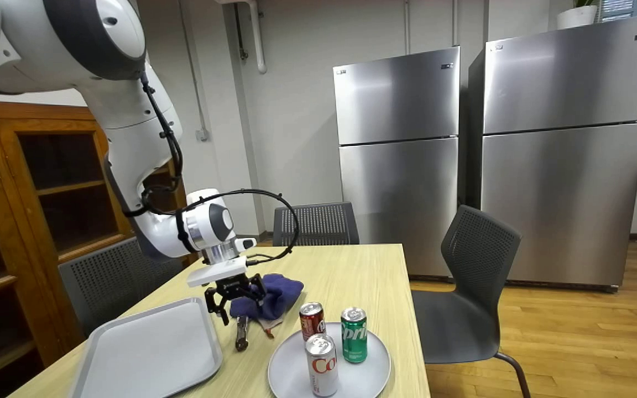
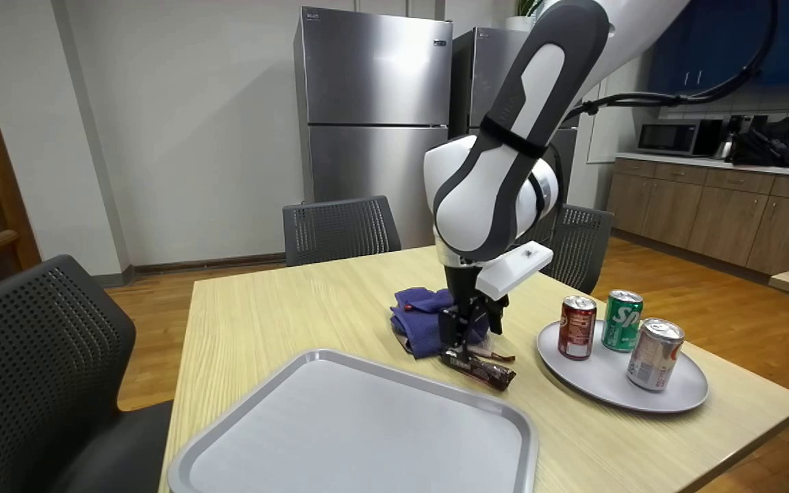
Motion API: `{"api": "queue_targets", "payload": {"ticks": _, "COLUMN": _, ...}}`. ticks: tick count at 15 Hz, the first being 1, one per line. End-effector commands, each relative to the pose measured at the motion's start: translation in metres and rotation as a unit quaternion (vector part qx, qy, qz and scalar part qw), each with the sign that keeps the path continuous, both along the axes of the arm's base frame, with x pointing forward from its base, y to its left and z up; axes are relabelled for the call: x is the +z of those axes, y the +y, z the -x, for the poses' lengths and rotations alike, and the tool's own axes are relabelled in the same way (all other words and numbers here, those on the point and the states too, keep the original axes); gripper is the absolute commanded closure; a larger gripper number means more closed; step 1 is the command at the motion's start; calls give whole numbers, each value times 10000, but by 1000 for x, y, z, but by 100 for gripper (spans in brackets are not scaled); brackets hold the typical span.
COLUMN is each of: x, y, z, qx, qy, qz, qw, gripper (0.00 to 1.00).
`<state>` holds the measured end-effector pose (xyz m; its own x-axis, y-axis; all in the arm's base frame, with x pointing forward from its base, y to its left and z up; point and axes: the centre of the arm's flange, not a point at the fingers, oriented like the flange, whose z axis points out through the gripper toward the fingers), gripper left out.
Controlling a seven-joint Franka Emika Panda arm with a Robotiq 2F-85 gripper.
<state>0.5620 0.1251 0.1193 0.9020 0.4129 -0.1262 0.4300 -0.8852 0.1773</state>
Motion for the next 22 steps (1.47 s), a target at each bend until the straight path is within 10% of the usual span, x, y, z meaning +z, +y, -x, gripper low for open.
{"api": "queue_targets", "payload": {"ticks": 1, "x": 28, "y": -11, "z": 9, "qx": -296, "qy": -296, "qz": 35, "qw": 9991, "gripper": 0}}
{"api": "queue_targets", "payload": {"ticks": 22, "x": 73, "y": -173, "z": 8, "qx": -1749, "qy": -1358, "qz": -187, "qw": 9750, "gripper": 0}}
